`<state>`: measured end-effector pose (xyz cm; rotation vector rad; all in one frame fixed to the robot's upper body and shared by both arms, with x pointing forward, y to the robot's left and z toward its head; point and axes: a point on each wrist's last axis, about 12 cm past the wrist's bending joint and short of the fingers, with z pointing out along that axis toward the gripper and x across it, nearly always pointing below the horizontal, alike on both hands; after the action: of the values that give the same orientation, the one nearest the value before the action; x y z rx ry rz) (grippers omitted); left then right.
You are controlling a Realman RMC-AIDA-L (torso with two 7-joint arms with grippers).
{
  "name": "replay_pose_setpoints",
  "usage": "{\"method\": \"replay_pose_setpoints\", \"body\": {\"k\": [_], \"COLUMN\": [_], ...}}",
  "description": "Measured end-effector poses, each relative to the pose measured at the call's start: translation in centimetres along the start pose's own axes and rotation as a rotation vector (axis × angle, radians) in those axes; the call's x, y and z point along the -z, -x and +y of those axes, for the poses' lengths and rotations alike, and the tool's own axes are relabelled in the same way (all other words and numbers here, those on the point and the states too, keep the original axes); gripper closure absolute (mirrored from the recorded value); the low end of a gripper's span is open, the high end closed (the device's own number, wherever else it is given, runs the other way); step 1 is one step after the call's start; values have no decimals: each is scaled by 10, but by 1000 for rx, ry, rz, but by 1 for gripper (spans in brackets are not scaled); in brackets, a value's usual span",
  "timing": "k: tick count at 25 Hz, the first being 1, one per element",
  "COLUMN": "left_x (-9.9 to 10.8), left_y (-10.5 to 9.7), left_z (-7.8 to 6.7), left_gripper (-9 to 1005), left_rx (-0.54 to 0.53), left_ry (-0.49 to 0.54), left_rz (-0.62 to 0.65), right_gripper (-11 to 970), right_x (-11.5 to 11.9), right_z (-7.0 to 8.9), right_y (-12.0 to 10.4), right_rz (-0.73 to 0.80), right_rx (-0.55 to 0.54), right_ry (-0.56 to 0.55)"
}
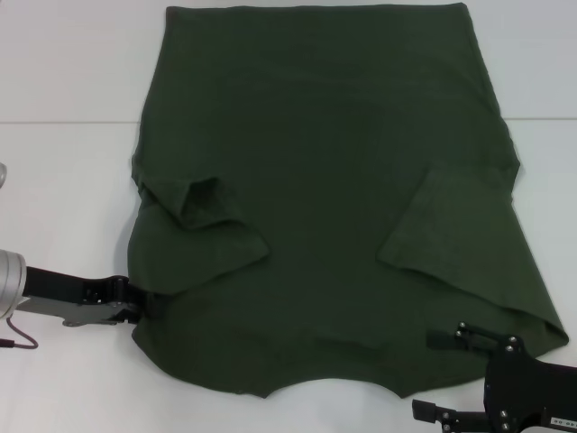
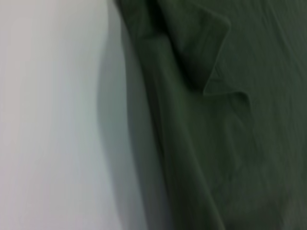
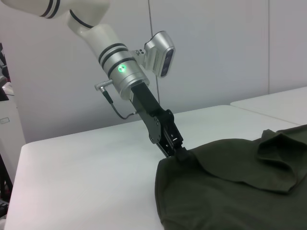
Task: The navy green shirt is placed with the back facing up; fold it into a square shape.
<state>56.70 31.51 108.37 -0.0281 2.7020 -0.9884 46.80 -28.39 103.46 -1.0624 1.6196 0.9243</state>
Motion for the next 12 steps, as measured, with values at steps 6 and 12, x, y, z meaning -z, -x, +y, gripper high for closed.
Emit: {"method": "replay_pose_setpoints", "body": {"k": [6,12], "left_x": [-1,-1], "left_y": [0,0], "left_z": [0,0], "left_gripper": [647,860], "left_rx": [-5,-8], "left_ry": [7,7], "left_rz": [-3,-1], "right_gripper": [42,42], "right_x": [1,3], "right_z": [-1,-3], "right_y": [1,2], "right_rz": [2,-10], "right_rx": [-1,-27], "right_ry": [-1,-22]}}
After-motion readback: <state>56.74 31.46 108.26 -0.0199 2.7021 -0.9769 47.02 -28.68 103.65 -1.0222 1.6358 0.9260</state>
